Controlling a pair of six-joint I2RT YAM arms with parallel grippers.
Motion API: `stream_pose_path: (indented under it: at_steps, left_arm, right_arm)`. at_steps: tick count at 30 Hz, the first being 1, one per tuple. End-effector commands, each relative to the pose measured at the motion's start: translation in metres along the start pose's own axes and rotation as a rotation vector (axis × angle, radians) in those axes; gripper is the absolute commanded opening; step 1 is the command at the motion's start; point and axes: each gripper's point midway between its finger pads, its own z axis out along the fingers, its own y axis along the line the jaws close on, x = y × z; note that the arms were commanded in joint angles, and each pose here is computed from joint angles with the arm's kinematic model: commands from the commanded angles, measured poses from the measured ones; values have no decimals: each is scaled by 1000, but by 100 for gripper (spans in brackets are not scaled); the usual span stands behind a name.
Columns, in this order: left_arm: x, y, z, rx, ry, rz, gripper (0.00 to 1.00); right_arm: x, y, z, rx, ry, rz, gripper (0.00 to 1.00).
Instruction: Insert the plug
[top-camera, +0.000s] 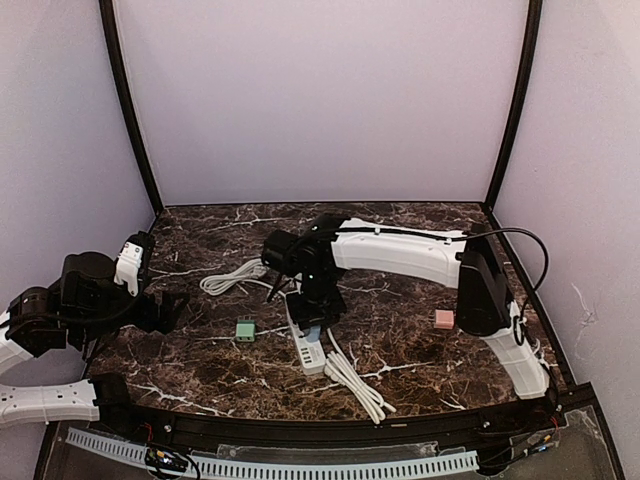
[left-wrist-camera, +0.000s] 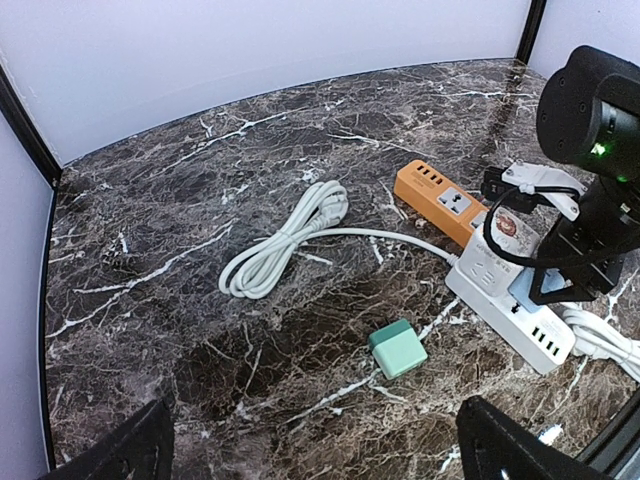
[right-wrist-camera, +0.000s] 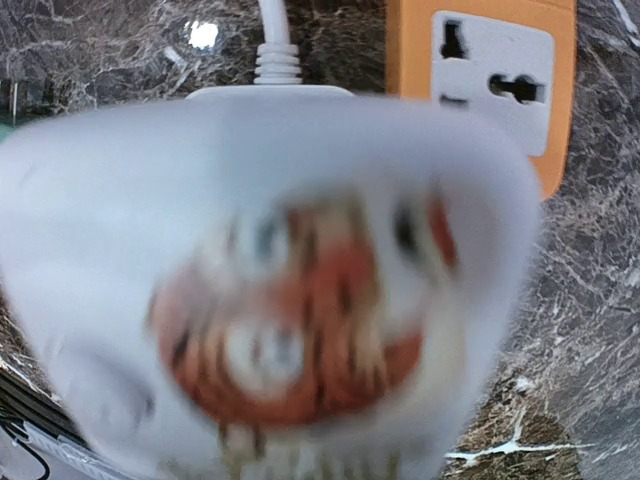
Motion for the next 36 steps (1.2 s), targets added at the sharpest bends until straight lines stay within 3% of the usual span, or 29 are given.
stream_pose_path:
  at_steps: [1,19,28,36]
  left_arm:
    - [3,2,3,-18,5,10,99]
    - [-10,22,-6,-155,57,-47,99]
    - [-15,4,-16,-67,177,-87,99]
    - [8,-17,-15,3,342,-139,99]
  right_arm:
    - [-7,1,-41,-37,-109,-1,36]
    - [2,-9,-112,-266,-309,13,69]
    - [-19,-23,-120,-569,-356,90,67]
    - [-32,-22,-101,-697,-310,49,70]
